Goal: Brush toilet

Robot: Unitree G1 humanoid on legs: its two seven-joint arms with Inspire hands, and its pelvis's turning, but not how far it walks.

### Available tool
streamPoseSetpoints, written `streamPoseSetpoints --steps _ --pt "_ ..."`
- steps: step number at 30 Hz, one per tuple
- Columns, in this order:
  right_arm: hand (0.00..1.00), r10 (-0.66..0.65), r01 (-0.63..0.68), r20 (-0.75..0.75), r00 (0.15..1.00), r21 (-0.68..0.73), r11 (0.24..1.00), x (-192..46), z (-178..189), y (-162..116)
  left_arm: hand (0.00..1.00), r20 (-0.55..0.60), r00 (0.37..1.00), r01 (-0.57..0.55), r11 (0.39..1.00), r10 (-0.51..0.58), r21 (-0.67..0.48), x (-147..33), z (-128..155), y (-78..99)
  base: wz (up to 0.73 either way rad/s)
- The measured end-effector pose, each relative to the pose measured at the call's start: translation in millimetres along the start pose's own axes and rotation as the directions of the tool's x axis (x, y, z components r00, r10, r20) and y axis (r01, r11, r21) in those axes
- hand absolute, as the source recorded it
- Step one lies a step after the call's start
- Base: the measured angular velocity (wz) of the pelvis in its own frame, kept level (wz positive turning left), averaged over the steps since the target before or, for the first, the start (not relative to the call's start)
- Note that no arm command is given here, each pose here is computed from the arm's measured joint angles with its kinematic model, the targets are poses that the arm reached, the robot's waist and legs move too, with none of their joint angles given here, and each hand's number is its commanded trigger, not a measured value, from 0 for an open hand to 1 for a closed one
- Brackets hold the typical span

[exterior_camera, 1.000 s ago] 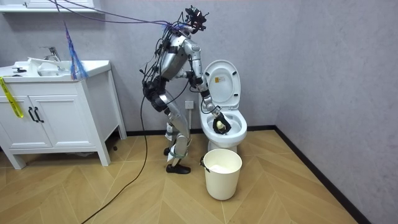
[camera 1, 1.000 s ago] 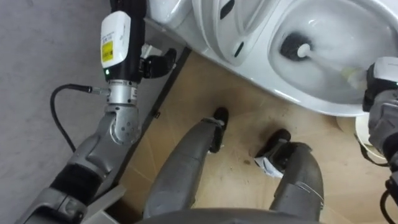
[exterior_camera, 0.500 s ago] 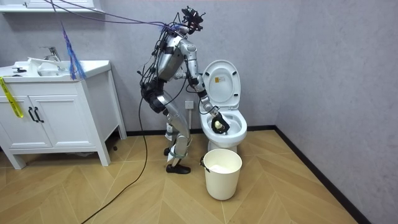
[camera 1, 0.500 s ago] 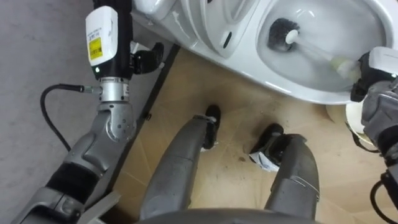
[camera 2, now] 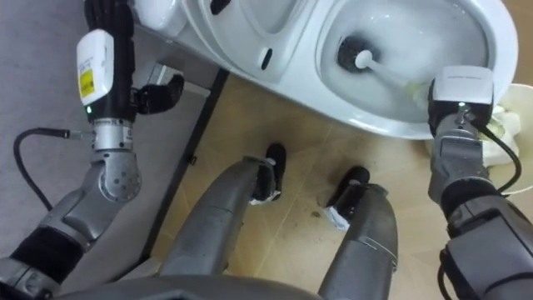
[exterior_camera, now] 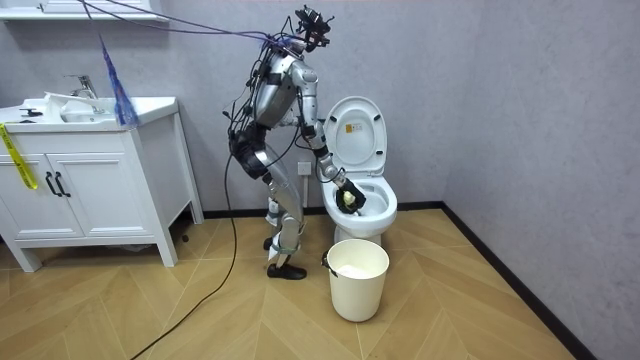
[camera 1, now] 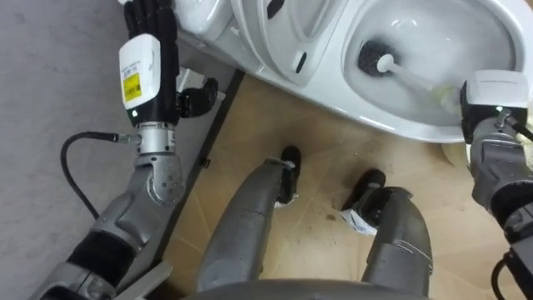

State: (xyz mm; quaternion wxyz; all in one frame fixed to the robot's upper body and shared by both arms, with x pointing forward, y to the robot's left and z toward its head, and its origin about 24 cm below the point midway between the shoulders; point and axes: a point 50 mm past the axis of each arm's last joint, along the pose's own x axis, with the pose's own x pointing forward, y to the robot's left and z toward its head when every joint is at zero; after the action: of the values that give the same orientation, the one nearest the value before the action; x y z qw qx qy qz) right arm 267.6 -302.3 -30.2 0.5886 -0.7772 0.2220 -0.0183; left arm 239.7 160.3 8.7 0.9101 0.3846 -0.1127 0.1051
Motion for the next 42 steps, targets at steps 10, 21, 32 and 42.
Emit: streamPoseSetpoints --steps 10,21,32,42 --pt "1.0 0.009 0.013 -0.079 0.997 0.272 0.962 4 -13 -3 0.0 0.052 0.998 -0.023 0.999 0.024 -0.028 4.0 5 9.9 0.03" --pt "1.0 0.015 0.139 -0.229 0.973 0.64 0.755 15 -30 -24 0.0 0.069 0.989 -0.129 0.992 0.129 -0.006 12.1 5 28.8 0.07" --pt "1.0 -0.105 0.104 -0.004 0.994 0.173 0.979 13 -9 -26 0.0 -0.027 0.999 0.027 0.994 -0.024 0.107 4.8 -13 11.5 -0.09" --pt "1.0 -0.008 0.006 0.052 0.999 0.034 0.999 4 11 -12 0.0 -0.184 0.958 0.215 0.975 -0.22 -0.048 -24.0 -24 -12.2 -0.02"
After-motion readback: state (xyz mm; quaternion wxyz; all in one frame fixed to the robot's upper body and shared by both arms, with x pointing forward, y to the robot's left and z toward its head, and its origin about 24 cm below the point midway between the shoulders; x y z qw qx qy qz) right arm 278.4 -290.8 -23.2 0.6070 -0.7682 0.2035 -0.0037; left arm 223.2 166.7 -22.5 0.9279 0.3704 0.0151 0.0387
